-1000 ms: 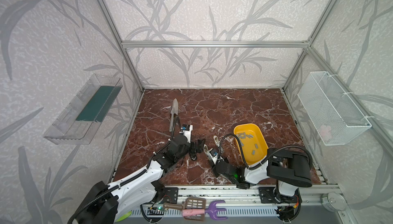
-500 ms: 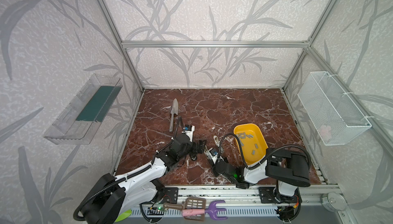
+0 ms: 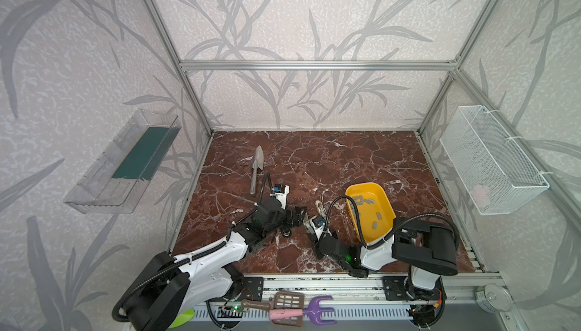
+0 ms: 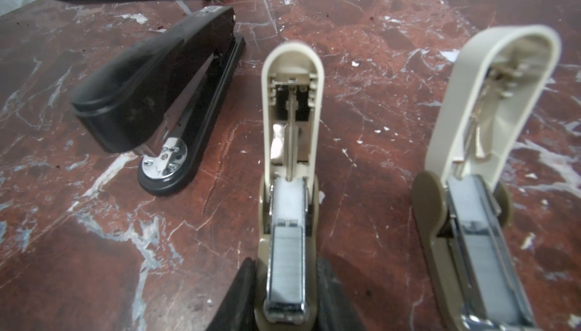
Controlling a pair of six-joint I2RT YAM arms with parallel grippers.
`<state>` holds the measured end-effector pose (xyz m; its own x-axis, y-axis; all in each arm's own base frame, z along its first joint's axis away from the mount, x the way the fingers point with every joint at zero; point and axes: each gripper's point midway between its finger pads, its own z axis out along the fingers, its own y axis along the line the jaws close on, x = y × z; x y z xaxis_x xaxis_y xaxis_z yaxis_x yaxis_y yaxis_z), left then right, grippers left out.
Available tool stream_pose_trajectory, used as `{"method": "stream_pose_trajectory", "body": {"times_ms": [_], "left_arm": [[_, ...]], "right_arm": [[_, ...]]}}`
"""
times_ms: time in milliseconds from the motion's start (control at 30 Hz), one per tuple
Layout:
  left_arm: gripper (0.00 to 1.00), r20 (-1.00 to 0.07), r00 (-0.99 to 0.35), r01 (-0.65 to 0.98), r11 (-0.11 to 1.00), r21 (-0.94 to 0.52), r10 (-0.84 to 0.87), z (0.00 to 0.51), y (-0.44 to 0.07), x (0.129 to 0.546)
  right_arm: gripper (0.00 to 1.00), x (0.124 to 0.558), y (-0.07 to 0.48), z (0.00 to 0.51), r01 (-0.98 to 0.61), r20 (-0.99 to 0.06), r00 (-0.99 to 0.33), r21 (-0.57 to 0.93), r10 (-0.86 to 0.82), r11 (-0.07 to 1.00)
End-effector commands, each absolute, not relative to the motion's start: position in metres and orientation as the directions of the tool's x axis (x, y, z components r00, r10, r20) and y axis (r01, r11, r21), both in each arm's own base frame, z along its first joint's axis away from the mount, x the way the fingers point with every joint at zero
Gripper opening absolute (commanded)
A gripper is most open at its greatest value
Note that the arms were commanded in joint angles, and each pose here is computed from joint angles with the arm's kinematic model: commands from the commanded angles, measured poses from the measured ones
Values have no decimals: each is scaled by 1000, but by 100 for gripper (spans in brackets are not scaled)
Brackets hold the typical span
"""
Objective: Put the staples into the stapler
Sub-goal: 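Move the left gripper over the open beige stapler nearest the black stapler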
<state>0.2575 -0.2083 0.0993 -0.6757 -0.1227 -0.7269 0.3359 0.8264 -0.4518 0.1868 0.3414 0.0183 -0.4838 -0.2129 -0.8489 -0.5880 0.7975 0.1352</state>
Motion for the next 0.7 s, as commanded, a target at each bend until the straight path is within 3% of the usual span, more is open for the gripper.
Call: {"method": "stream_pose_trajectory", "body": {"times_ms": [0,333,667], "left_arm": [[89,-726,-676,356,807,-471,-125,104,-217,260],[77,-703,-710,415,773,-480,-55,97,-231,253],[73,-697,-717,453,743,-492,-24,89,-243,254]], "right_arm": [[16,181,318,-20,-574,-777,-542,64,-321,816],[14,188,322,-23,-552,-766,-572,95,-293,828],[12,189,330,-20,-566,-770,-571,116,-286,816]]}}
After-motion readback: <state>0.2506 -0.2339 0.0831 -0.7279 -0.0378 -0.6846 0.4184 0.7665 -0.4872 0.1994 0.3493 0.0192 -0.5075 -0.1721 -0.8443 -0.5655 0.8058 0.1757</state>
